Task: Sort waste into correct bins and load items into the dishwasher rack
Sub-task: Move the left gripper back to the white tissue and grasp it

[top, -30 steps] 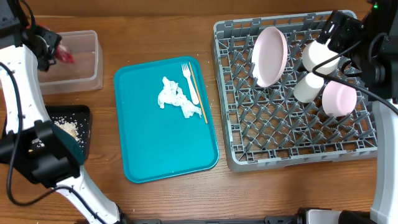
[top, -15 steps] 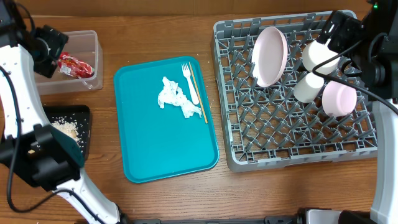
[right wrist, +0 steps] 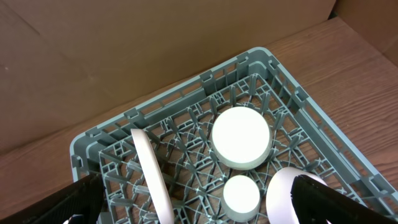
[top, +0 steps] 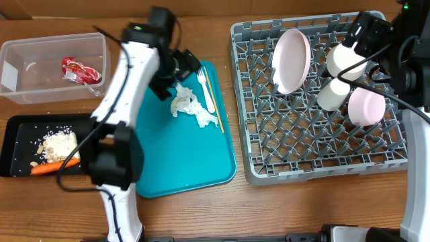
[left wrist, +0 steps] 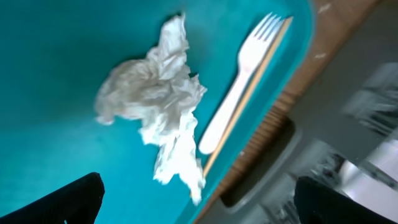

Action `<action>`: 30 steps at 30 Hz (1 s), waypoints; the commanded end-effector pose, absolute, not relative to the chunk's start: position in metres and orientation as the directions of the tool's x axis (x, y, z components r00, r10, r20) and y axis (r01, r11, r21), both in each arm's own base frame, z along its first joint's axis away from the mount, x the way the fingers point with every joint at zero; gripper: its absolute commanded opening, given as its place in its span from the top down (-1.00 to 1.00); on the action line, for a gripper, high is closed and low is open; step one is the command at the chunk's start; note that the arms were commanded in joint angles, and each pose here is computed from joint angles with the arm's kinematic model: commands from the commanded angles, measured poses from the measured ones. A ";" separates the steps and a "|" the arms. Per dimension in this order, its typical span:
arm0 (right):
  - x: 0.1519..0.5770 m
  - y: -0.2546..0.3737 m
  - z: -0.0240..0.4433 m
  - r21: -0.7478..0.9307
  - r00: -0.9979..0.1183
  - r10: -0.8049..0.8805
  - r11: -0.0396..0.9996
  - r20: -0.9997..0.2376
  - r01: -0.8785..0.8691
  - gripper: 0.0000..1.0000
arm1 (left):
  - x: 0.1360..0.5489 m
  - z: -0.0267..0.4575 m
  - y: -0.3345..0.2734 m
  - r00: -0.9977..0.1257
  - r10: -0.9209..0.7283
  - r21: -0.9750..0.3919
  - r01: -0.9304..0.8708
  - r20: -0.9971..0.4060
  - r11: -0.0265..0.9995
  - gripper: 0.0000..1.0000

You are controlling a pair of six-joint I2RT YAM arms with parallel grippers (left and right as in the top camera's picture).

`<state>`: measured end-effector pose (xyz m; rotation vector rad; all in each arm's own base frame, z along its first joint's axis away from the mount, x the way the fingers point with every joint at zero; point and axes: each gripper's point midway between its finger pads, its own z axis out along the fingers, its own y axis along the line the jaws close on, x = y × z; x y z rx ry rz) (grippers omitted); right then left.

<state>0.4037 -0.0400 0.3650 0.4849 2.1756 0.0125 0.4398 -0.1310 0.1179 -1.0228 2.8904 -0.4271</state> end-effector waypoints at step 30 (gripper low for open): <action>0.404 -0.043 0.373 0.183 -0.516 0.347 0.922 -0.783 0.343 -1.00 | 0.425 0.029 -0.134 -0.975 0.220 -0.176 0.211 0.031 0.961 -1.00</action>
